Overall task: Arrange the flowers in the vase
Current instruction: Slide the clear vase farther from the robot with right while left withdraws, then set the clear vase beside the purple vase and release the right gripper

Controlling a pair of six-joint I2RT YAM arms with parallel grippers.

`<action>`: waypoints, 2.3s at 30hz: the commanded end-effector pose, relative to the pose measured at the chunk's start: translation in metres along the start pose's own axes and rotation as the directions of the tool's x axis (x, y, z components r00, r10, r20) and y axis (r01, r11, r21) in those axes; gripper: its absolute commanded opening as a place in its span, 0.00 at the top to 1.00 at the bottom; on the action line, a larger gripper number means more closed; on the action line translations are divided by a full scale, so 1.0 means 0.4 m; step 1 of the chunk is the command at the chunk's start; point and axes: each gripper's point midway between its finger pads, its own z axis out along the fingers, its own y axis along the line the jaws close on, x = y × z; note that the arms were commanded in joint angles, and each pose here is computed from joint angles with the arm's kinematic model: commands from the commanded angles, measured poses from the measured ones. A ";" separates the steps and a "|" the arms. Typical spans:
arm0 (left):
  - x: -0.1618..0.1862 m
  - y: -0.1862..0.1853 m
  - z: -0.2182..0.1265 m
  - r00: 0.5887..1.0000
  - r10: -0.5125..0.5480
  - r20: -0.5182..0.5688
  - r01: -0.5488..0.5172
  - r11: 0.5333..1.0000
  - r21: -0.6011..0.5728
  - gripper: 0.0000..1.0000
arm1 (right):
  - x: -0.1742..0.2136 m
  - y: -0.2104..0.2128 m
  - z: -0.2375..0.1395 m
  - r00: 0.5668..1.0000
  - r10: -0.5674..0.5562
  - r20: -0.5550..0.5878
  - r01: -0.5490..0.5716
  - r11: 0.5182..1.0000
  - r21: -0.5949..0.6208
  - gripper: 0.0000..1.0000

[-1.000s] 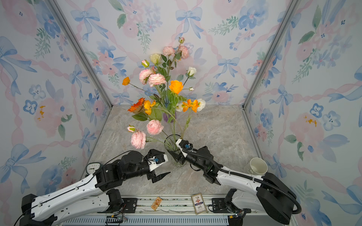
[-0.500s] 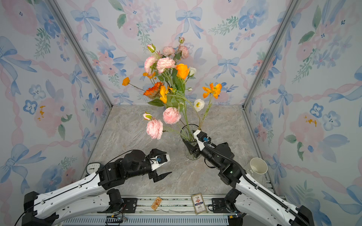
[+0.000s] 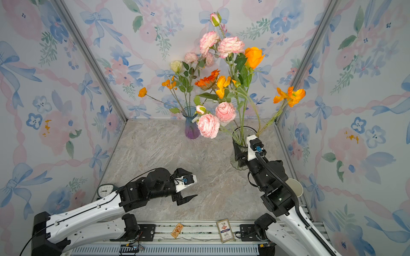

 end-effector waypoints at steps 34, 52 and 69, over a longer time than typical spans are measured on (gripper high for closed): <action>-0.212 0.200 0.160 0.972 0.154 0.179 -0.137 0.985 -0.104 0.02 | 0.196 -0.301 0.518 0.954 0.004 0.299 -0.088 0.959 0.270 0.78; -0.161 0.245 0.168 0.977 0.114 0.179 -0.099 0.991 -0.090 0.02 | 0.359 -0.280 0.683 0.971 0.003 0.239 -0.080 0.947 0.312 0.78; -0.169 0.241 0.147 0.973 0.100 0.207 -0.087 0.994 -0.070 0.02 | 0.448 -0.271 0.659 0.984 0.021 0.178 -0.089 0.919 0.384 0.16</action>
